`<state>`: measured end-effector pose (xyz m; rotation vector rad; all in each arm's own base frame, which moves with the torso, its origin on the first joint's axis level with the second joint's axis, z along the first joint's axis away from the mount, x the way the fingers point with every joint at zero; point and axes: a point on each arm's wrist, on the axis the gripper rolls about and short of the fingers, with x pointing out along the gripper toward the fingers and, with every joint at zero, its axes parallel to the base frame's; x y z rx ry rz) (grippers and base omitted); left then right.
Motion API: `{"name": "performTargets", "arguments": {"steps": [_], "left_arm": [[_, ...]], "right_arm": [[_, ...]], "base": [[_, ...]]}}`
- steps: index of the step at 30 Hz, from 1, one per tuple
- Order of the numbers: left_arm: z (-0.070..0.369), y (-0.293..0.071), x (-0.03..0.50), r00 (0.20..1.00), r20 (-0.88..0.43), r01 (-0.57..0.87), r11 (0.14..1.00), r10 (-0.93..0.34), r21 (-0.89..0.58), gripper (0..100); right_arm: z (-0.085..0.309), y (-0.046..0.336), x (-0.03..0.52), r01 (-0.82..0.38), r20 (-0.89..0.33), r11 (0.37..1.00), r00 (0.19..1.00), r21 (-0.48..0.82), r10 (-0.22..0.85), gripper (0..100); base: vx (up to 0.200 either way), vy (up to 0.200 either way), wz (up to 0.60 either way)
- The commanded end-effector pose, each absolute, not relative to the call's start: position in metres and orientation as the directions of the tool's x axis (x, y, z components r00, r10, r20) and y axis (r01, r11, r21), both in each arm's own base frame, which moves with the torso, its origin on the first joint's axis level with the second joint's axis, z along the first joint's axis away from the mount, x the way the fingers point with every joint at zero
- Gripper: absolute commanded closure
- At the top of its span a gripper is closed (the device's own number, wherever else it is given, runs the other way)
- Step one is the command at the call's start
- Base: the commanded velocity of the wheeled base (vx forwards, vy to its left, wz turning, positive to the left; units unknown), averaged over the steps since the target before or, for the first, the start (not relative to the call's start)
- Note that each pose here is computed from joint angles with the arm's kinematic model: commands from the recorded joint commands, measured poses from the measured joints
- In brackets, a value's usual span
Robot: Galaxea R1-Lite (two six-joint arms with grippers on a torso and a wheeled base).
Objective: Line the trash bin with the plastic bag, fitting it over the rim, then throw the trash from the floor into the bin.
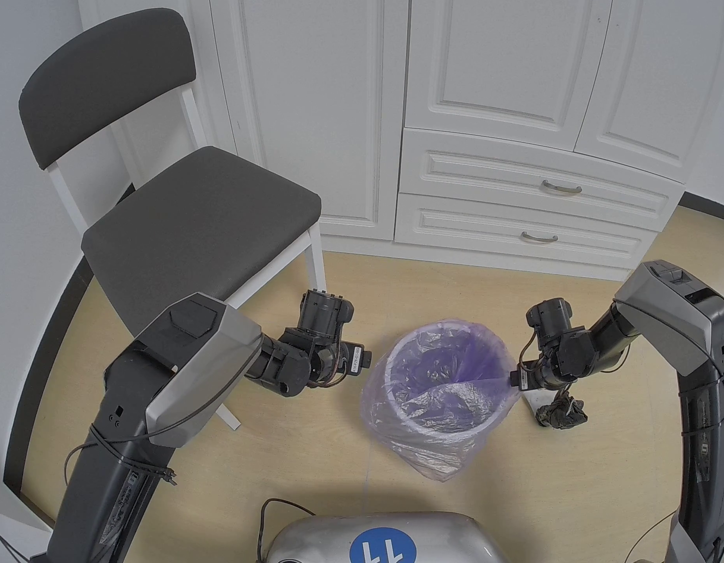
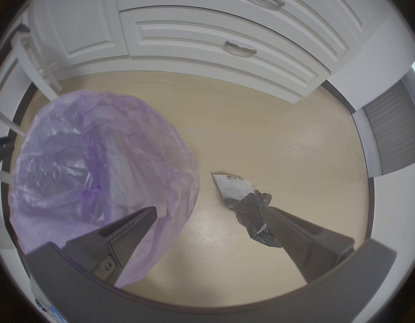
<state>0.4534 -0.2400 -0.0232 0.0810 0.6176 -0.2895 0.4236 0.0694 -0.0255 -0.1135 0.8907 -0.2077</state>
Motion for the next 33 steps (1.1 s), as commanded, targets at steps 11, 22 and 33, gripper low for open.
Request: {"name": "performTargets", "arguments": {"steps": [11,22,33], "left_arm": [[-0.023,-0.240,0.453,0.776,-0.582,0.290,0.957,-0.241,-0.009,0],[-0.023,-0.241,0.449,0.795,-0.553,0.291,0.957,-0.250,-0.015,0],[0.020,-0.243,0.442,0.838,-0.467,0.296,0.954,-0.284,-0.050,0]], "right_arm": [[0.027,0.062,0.410,0.159,-0.669,0.976,0.711,-0.147,-0.216,0],[0.033,0.113,0.408,0.074,-0.582,0.992,0.805,-0.097,-0.117,0],[0.029,0.185,0.405,-0.116,-0.594,0.966,0.803,-0.230,-0.045,0]], "base": [[0.000,0.000,0.00],[0.000,0.000,0.00],[0.000,0.000,0.00]]}}
